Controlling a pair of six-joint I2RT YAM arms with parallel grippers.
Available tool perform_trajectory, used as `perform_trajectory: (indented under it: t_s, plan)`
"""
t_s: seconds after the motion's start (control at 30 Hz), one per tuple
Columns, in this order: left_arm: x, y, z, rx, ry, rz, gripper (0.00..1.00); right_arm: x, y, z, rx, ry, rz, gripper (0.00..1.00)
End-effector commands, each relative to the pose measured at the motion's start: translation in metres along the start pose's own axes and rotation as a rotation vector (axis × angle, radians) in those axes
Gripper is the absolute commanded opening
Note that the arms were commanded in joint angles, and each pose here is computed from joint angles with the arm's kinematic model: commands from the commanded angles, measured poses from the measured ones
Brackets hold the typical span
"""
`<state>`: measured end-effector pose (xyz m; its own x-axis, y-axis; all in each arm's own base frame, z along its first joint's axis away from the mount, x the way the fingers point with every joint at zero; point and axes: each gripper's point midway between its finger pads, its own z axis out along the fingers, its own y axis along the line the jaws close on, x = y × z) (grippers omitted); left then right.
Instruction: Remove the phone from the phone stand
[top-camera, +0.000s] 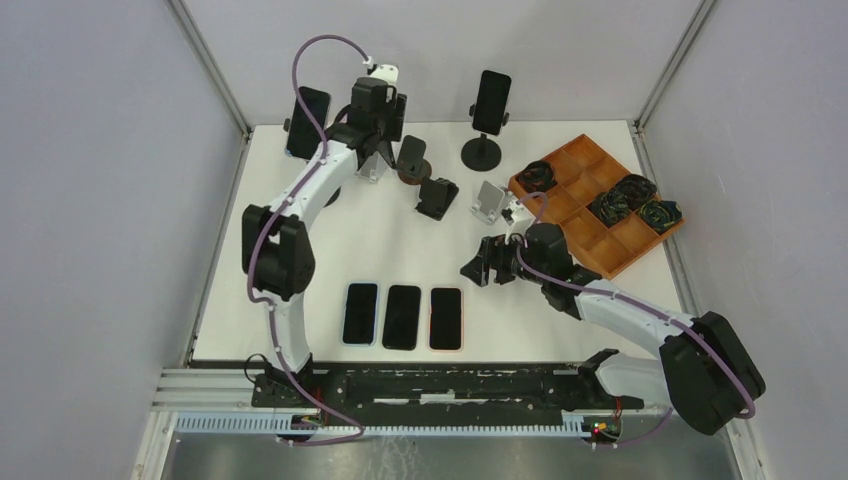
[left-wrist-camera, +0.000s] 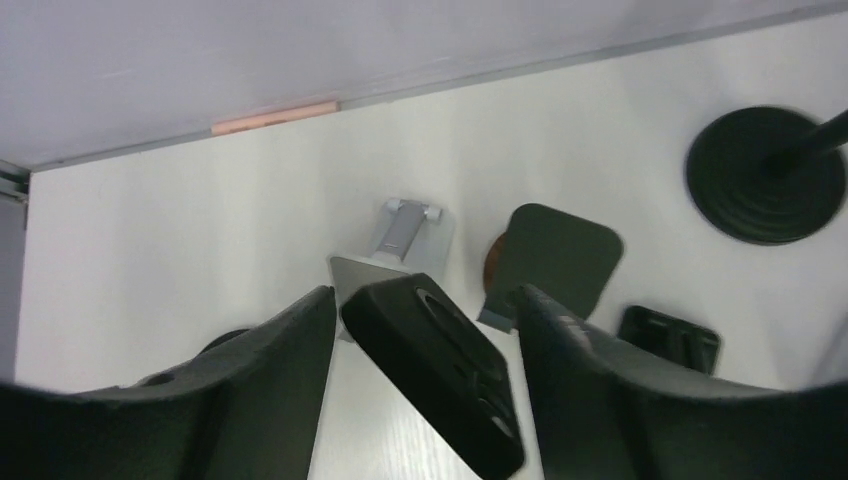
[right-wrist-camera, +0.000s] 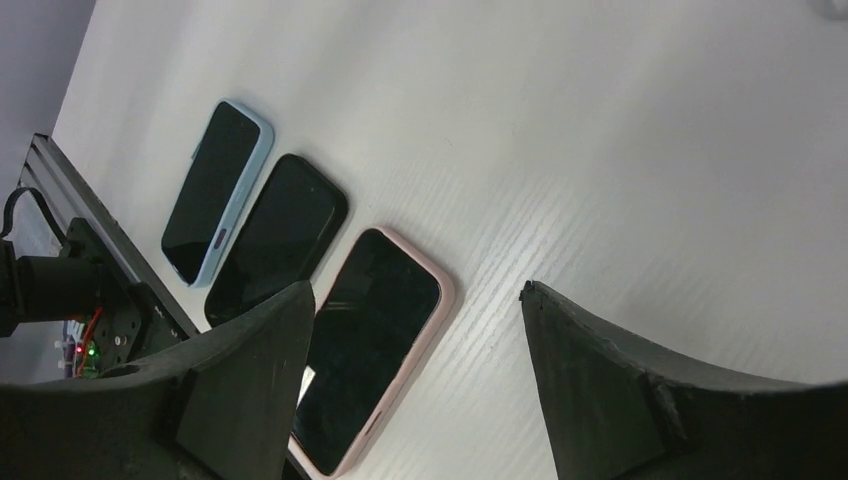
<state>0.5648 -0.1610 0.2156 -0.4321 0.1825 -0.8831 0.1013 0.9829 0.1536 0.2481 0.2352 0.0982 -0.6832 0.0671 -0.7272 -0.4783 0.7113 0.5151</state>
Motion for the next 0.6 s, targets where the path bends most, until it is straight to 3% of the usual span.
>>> perform_trajectory:
  t_s: [0.0, 0.17, 0.27, 0.43, 0.57]
  plan:
    - [-0.057, -0.004, -0.069, 0.099, -0.115, -0.079, 0.23, -0.067, 0.024, 0.004, -0.045, -0.136, -0.132, 0.82]
    - [-0.064, -0.013, -0.122, 0.221, -0.095, -0.113, 0.17, -0.142, 0.042, 0.003, -0.028, -0.331, -0.272, 0.87]
    - [-0.060, -0.012, -0.141, 0.242, -0.083, -0.125, 0.13, -0.167, 0.051, 0.010, -0.017, -0.410, -0.317, 0.90]
    - [-0.015, -0.020, -0.140, 0.295, 0.010, -0.025, 0.21, -0.155, 0.052, 0.029, -0.023, -0.353, -0.262, 0.90]
    - [0.036, -0.027, -0.120, 0.352, 0.102, 0.173, 0.33, -0.134, 0.044, 0.030, -0.005, -0.306, -0.231, 0.91]
